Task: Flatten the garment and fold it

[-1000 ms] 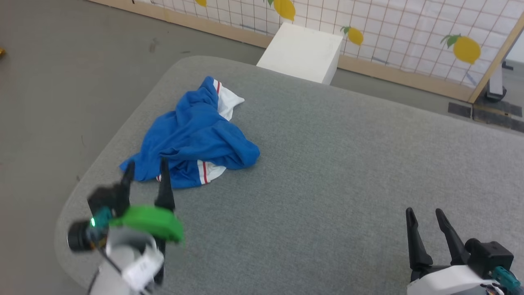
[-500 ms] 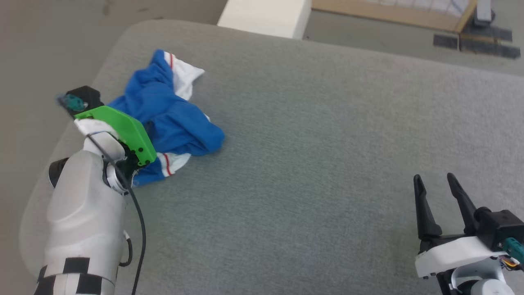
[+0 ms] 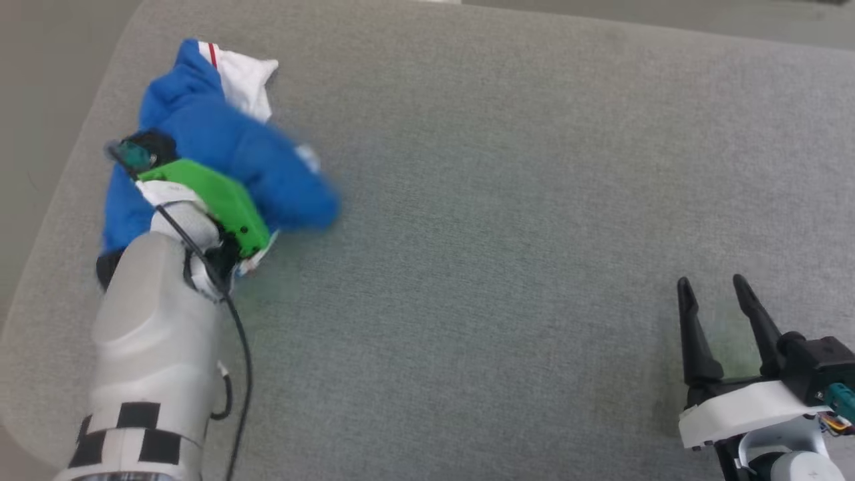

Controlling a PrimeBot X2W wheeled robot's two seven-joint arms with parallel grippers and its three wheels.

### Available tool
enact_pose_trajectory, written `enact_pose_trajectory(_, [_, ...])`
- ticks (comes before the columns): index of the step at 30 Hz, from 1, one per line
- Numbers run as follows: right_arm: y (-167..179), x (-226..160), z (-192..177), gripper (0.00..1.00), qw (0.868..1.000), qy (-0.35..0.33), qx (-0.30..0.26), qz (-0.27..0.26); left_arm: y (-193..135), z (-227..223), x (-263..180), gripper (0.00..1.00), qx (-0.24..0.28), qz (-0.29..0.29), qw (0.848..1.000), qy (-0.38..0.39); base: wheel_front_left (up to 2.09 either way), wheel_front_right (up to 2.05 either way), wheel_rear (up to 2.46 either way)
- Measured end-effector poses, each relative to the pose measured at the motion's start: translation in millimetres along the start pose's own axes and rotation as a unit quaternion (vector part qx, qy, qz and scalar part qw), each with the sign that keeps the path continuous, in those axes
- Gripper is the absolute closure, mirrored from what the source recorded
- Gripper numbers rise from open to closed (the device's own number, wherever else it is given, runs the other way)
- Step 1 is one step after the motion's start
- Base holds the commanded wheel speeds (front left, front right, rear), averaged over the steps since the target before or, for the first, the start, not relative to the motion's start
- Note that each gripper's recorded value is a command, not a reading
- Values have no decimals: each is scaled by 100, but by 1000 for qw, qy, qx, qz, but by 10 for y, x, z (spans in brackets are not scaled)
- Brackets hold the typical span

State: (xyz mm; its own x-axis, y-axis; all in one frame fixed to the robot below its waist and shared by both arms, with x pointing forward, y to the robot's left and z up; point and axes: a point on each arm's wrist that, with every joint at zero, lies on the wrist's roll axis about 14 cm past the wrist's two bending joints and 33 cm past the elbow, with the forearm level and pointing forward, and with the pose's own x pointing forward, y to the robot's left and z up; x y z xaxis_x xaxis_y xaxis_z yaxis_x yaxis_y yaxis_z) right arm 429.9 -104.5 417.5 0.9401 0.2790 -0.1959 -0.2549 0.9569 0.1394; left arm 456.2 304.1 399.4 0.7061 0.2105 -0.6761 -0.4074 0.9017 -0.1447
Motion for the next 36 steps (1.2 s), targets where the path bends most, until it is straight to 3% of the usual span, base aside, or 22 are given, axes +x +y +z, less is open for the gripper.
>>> enact_pose_trajectory(3, [74, -11, 31, 0, 1000, -6, 7, 9, -121, 460, -150, 100, 1, -28, 995, -94, 0, 0, 0])
enact_pose_trajectory(7, [162, -49, 105, 0, 999, -20, 17, 19, -246, 1306, -570, 100, 25, -64, 970, -232, 0, 0, 0])
enact_pose_trajectory(9, [199, -86, 154, 0, 999, -30, 22, 22, -445, 1792, -949, 100, 56, -103, 943, -312, 0, 0, 0])
enact_pose_trajectory(15, [247, -214, 295, 0, 998, -55, 29, 23, -1024, 2533, -1946, 100, 102, -189, 873, -437, 0, 0, 0])
enact_pose_trajectory(18, [204, -301, 364, 0, 997, -68, 29, 15, -1383, 2672, -2401, 100, 108, -242, 841, -472, 0, 0, 0])
enact_pose_trajectory(26, [-114, -630, 419, 0, 995, -86, 27, -40, -2587, 2287, -2995, 100, 145, -408, 788, -437, 0, 0, 0])
enact_pose_trajectory(30, [-350, -814, 438, 0, 992, -95, 29, -81, -2946, 1936, -2944, 100, 155, -458, 784, -390, 0, 0, 0])
enact_pose_trajectory(36, [-648, -1128, 397, 0, 985, -99, 32, -136, -3273, 845, -2319, 100, 169, -496, 820, -231, 0, 0, 0])
